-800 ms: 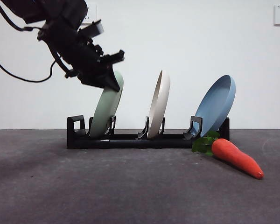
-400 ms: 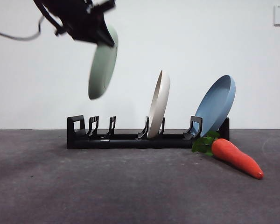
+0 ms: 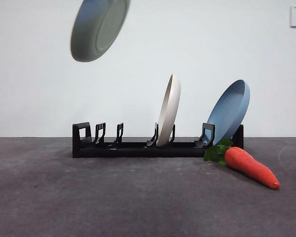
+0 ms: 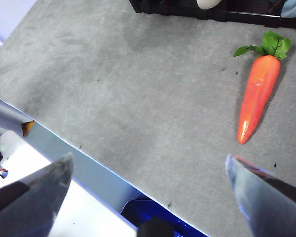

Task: Take the green plate from the plate rack,put the plate on the table,take the carrot from the table,put the carrot in the plate

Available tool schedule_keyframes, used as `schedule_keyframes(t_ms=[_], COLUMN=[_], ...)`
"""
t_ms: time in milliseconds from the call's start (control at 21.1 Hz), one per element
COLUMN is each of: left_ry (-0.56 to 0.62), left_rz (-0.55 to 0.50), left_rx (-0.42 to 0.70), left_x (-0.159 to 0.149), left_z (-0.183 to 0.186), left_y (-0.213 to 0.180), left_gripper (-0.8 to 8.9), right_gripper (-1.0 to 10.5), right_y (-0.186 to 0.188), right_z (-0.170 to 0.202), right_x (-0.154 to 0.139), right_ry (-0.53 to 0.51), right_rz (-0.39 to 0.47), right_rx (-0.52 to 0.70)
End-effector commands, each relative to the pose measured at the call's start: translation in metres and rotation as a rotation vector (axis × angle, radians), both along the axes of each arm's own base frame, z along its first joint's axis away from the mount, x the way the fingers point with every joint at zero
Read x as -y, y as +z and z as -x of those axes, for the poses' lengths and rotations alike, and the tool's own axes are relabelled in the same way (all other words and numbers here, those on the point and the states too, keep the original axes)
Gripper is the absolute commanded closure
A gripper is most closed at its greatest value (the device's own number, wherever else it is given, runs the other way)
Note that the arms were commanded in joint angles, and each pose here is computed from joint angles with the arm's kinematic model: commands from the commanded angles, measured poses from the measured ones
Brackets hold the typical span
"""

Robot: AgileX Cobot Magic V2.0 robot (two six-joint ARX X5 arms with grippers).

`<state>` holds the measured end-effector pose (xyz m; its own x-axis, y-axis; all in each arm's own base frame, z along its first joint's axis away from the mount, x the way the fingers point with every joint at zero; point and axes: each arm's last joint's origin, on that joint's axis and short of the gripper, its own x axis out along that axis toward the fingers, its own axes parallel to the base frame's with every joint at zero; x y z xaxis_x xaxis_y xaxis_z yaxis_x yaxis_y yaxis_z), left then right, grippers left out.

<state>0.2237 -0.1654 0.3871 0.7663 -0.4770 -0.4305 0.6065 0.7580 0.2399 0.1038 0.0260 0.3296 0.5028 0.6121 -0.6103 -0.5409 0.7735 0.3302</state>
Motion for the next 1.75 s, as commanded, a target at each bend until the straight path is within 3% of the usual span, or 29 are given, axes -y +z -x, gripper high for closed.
schedule_keyframes(t_ms=[47, 520, 804, 993, 1372, 1655, 1703, 1750], left_ry=[-0.079, -0.204, -0.280, -0.222, -0.189, -0.226, -0.223, -0.216], left_rz=[-0.213, -0.603, -0.736, -0.797, -0.858, -0.765, -0.752, -0.744], left_rx=[0.004, -0.085, -0.175, -0.236, -0.276, -0.425, -0.446, -0.464], left_x=[0.021, 0.082, 0.127, 0.146, 0.162, 0.164, 0.164, 0.163], left_z=[0.017, 0.042, 0.040, 0.033, 0.023, 0.026, 0.027, 0.028], left_y=[-0.013, -0.070, -0.130, -0.172, -0.224, -0.236, -0.236, -0.236], left_gripper=[8.19, 8.19, 8.19, 8.19, 8.19, 8.12, 7.95, 7.10], right_gripper=[2.6, 2.6, 2.6, 2.6, 2.6, 2.6, 2.6, 2.6], right_y=[0.001, 0.001, 0.001, 0.001, 0.001, 0.001, 0.001, 0.001], right_z=[0.000, 0.000, 0.000, 0.000, 0.000, 0.000, 0.000, 0.000], right_x=[0.000, 0.000, 0.000, 0.000, 0.000, 0.000, 0.000, 0.000], right_ry=[-0.002, -0.002, -0.002, -0.002, -0.002, -0.002, -0.002, -0.002], right_rz=[0.001, 0.000, 0.000, 0.000, 0.001, 0.000, 0.000, 0.000], right_rx=[0.008, 0.008, 0.007, 0.007, 0.007, 0.007, 0.007, 0.007])
